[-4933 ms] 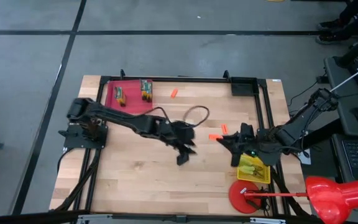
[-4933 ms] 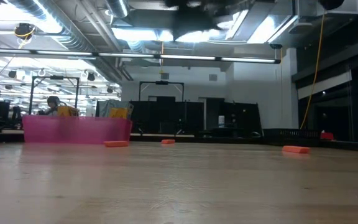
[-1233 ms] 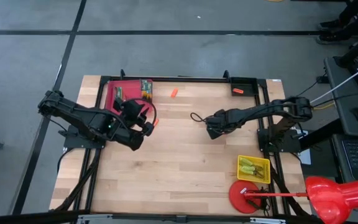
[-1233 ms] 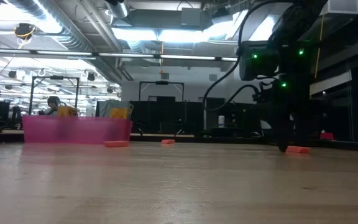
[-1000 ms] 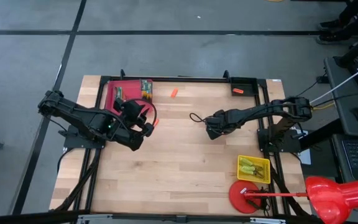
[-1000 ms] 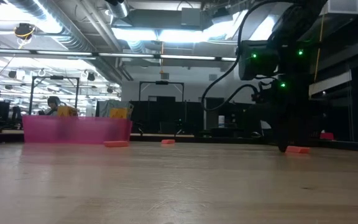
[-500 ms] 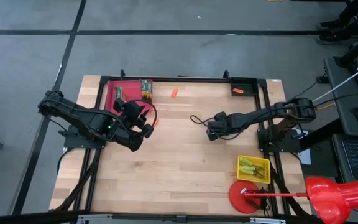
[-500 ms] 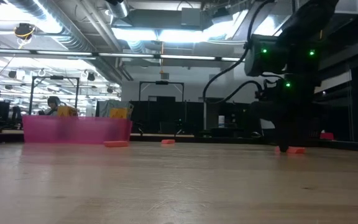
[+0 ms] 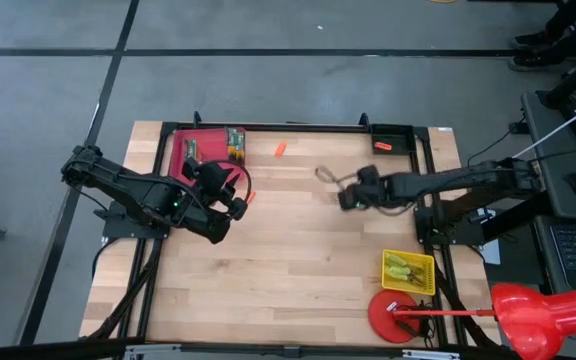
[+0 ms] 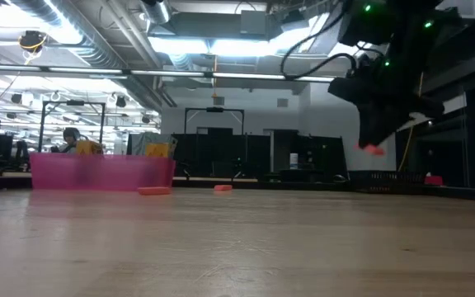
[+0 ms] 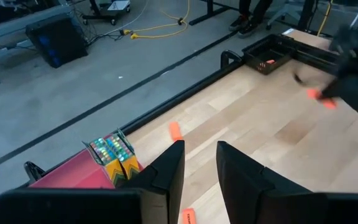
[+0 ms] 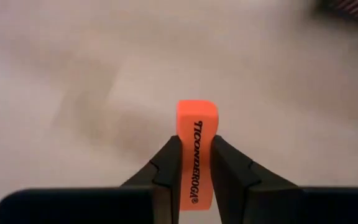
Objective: Pick & Place School Supplies
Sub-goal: Put the orange eraser into the black bin
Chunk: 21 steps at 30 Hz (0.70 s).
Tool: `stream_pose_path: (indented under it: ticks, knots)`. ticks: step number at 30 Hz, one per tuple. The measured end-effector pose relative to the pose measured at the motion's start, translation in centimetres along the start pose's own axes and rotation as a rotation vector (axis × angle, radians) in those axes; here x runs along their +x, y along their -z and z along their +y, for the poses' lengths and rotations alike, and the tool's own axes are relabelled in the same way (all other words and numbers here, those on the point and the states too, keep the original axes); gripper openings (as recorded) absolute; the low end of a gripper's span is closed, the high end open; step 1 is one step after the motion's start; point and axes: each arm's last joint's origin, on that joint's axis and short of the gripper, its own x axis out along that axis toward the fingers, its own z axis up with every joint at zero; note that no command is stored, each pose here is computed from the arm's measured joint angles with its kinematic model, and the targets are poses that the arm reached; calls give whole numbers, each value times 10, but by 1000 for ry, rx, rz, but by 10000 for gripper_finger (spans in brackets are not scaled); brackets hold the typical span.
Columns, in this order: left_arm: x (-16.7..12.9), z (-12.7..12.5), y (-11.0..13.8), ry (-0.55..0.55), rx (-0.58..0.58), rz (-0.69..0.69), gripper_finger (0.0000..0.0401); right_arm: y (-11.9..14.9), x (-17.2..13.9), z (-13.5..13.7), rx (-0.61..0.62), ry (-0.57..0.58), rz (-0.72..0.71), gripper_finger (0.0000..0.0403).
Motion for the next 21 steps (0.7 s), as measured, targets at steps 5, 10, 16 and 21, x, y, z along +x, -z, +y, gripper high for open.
stream_pose_path:
  ticks: [5, 10, 16, 21]
  knots:
    - [0, 0, 0, 1, -18, -1, 89, -36, -2, -27, 44, 113, -118, 66]
    - [0, 0, 0, 2, -25, -2, 88, -67, 8, -53, 85, 248, -193, 66]
    - [-1, -1, 0, 9, -68, -4, 87, -102, 17, -81, 230, 340, -302, 67]
    - [-2, -2, 0, 17, -82, -9, 86, -126, 29, -102, 319, 353, -332, 67]
